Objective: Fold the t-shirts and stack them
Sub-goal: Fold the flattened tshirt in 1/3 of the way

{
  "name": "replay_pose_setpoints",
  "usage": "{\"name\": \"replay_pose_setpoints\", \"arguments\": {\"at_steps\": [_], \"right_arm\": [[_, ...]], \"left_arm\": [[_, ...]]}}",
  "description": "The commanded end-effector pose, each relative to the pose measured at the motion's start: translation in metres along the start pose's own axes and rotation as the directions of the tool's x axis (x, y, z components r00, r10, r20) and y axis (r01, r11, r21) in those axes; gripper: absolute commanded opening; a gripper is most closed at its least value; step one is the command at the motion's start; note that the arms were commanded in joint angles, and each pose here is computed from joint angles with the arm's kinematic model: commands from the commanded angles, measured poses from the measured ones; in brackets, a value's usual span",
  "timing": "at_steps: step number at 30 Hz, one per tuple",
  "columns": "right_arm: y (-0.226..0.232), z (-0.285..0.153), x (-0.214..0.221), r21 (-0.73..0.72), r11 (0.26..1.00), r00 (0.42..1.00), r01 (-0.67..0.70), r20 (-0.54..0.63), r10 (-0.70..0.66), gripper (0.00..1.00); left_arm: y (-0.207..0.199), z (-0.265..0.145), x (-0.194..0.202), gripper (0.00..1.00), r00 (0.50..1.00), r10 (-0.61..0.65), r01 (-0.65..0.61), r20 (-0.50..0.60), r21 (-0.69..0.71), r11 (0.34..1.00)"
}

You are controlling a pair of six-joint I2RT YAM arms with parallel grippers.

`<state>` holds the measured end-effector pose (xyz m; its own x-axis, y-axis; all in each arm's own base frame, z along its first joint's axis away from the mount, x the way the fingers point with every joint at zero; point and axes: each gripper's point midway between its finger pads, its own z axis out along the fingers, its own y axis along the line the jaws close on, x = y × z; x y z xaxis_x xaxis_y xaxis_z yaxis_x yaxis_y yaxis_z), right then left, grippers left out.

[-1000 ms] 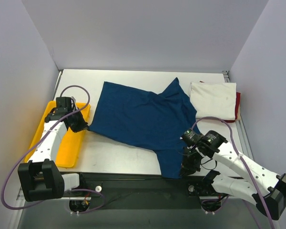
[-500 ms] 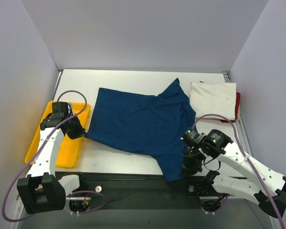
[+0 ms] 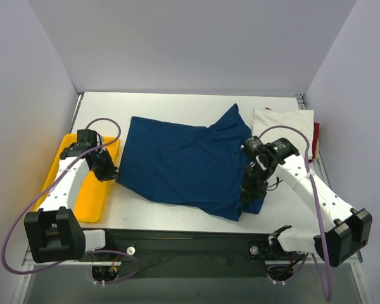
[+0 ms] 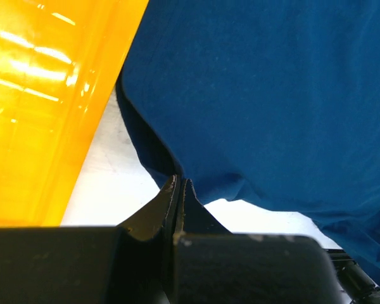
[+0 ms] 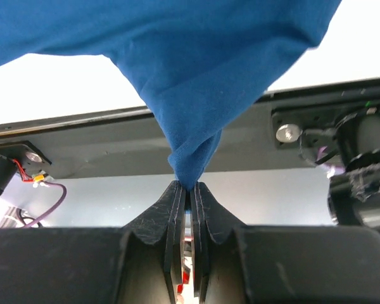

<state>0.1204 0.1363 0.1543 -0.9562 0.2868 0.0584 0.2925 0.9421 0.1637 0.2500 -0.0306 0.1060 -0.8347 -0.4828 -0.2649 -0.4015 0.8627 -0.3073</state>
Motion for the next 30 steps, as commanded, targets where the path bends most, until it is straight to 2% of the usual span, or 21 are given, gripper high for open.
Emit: {"name": "replay_pose_setpoints", "arguments": {"at_steps": [1,21,30], "right_arm": [[-0.009,-0.008,-0.017,0.048,0.997,0.998,0.067,-0.002,-0.067,0.00],[0.009,-0.031,-0.172,-0.024,1.000,0.997,0.000,0.073,0.002,0.00],[0.010,-0.021,-0.208,-0.027,1.000,0.998,0.004,0.059,-0.003,0.00]], "left_arm": [[-0.024,-0.006,-0.027,0.00,0.998,0.003,-0.006,0.060,0.061,0.998],[-0.056,0.014,-0.086,0.00,0.995,-0.070,0.065,0.071,0.069,0.995],[-0.066,0.023,-0.109,0.00,0.992,-0.086,0.080,0.087,0.075,0.994]]}}
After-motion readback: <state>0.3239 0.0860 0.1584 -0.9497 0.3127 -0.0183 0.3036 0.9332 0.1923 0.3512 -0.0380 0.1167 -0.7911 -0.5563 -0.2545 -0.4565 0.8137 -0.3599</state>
